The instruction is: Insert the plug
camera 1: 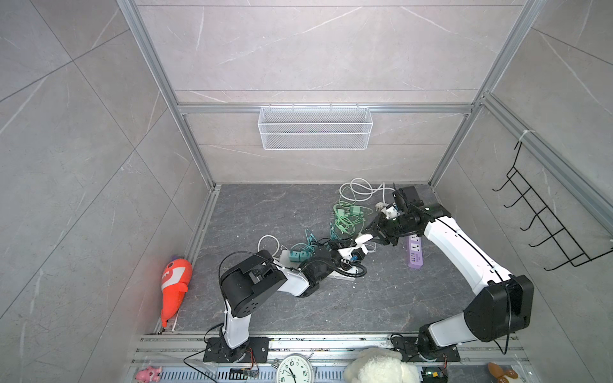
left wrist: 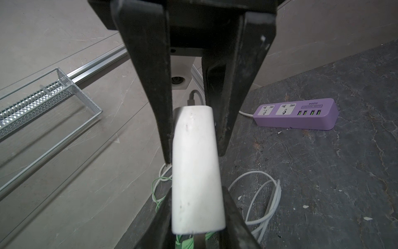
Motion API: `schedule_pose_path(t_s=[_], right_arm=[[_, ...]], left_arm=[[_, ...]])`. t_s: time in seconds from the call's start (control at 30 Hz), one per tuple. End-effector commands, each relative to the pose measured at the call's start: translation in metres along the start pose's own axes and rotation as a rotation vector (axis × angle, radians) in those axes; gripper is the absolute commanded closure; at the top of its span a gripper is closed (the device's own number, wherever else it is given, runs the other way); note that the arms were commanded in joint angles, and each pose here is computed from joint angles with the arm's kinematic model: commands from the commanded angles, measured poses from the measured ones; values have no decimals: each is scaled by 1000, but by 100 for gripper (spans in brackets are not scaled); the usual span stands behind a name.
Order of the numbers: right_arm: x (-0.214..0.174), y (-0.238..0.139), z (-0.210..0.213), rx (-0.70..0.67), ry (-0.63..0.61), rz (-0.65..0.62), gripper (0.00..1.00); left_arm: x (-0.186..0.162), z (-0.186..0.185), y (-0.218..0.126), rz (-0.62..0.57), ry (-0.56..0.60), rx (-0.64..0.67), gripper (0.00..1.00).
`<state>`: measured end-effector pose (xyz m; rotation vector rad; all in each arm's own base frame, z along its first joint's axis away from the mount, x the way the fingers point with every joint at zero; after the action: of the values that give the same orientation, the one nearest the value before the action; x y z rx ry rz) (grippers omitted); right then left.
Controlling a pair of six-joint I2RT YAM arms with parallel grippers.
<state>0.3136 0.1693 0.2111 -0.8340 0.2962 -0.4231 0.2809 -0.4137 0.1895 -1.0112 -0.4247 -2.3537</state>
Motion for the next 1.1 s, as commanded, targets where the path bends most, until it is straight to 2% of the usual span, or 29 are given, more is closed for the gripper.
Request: schedule_pose_path(t_s=[0.0, 0.1, 0.17, 0.33, 0.53, 0.6, 0.67, 0.83, 0.93, 1.07], right_arm=[[0, -6, -1, -13, -89, -28, 100], [5, -15, 0, -32, -117, -78, 100], [7, -19, 0, -41, -129, -102, 100], [10, -27, 2, -43, -148, -135, 100], [26, -54, -2, -130, -232, -275, 100], [29, -63, -2, -144, -281, -326, 100], [27, -66, 0, -131, -351, -341, 100], [4, -54, -2, -61, -516, -250, 100], [-4, -48, -9, -57, -582, -234, 100], [-1, -37, -27, -121, -639, -233, 100]], left_arm=[[43, 43, 0, -136, -63, 151, 58], [45, 50, -5, -132, -71, 170, 47], [44, 51, -7, -122, -71, 179, 43], [40, 54, -9, -102, -58, 197, 41], [38, 67, -25, -41, -80, 223, 37], [33, 71, -31, 32, -106, 212, 37], [23, 76, -38, 161, -163, 193, 37], [7, 89, -65, 504, -292, 125, 43], [0, 85, -88, 635, -371, 80, 43], [-7, 61, -120, 791, -544, -21, 43]])
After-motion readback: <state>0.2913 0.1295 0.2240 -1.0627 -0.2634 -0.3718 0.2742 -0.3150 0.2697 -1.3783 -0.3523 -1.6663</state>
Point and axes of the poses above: each gripper's point midway between its finger pads, its own y axis out along the fingers, its own z axis along the line the jaws close on, x = y × z, the point moved 1 cm from there along -y, back along the fingers, and after that the axes turned 5 degrees about y, right-handed, at the moved point
